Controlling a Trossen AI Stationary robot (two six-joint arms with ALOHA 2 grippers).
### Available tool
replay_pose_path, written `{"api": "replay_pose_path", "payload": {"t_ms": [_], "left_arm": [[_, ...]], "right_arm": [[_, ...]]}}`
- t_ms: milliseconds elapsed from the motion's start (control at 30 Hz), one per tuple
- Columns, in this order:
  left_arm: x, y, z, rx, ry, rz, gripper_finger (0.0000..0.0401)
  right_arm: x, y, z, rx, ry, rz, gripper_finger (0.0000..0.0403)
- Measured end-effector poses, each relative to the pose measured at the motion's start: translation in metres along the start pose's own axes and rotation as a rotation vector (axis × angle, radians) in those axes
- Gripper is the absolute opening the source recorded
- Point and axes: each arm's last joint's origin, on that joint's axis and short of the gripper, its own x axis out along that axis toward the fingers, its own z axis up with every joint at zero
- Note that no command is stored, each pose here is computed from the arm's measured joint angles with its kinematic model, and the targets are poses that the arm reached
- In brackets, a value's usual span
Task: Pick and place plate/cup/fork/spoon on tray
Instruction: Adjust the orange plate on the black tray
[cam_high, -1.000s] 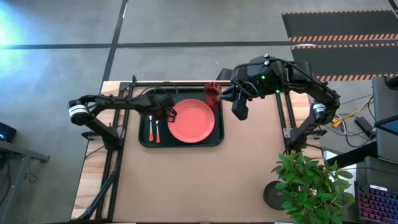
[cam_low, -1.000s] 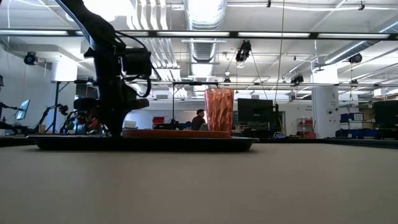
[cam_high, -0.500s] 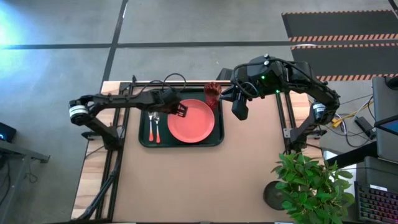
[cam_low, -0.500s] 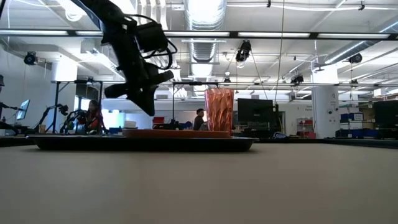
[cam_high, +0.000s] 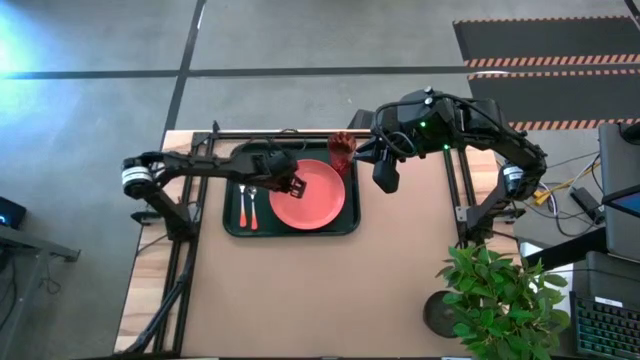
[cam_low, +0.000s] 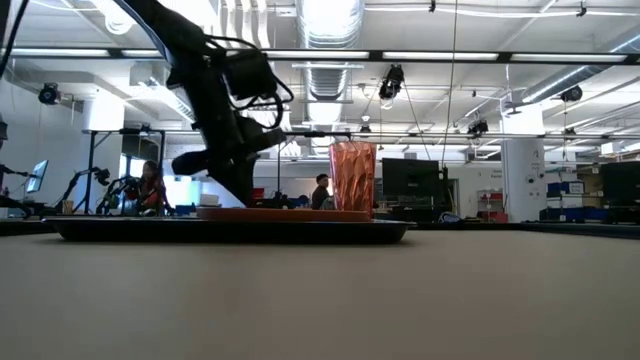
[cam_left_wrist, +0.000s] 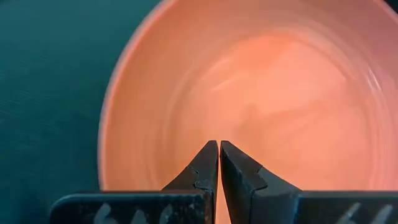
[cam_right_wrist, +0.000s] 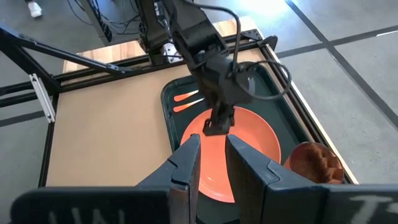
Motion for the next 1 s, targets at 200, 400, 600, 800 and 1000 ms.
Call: {"api": "replay_pose_path", "payload": {"t_ms": [200,400,600,800,1000], "left_arm": [[0.015,-0.01,-0.007,0.013,0.034,0.0,0.0],[0.027,-0.009,-0.015,0.02,0.098,0.022,0.0],[0.028,-0.009,-0.019,0.029,0.111,0.029,0.0],[0.027,-0.007,-0.024,0.043,0.153,0.063,0.0],[0.025,-0.004,-0.027,0.05,0.178,0.088,0.0]], "right_arm": [[0.0,0.0,0.0,0.005,0.0,0.0,0.0066],[0.0,0.0,0.0,0.008,0.0,0.001,0.0066],[0.0,0.0,0.0,0.017,0.0,0.001,0.0066],[0.0,0.0,0.0,0.017,0.001,0.001,0.0066],[0.0,0.0,0.0,0.017,0.0,0.001,0.0066]]}}
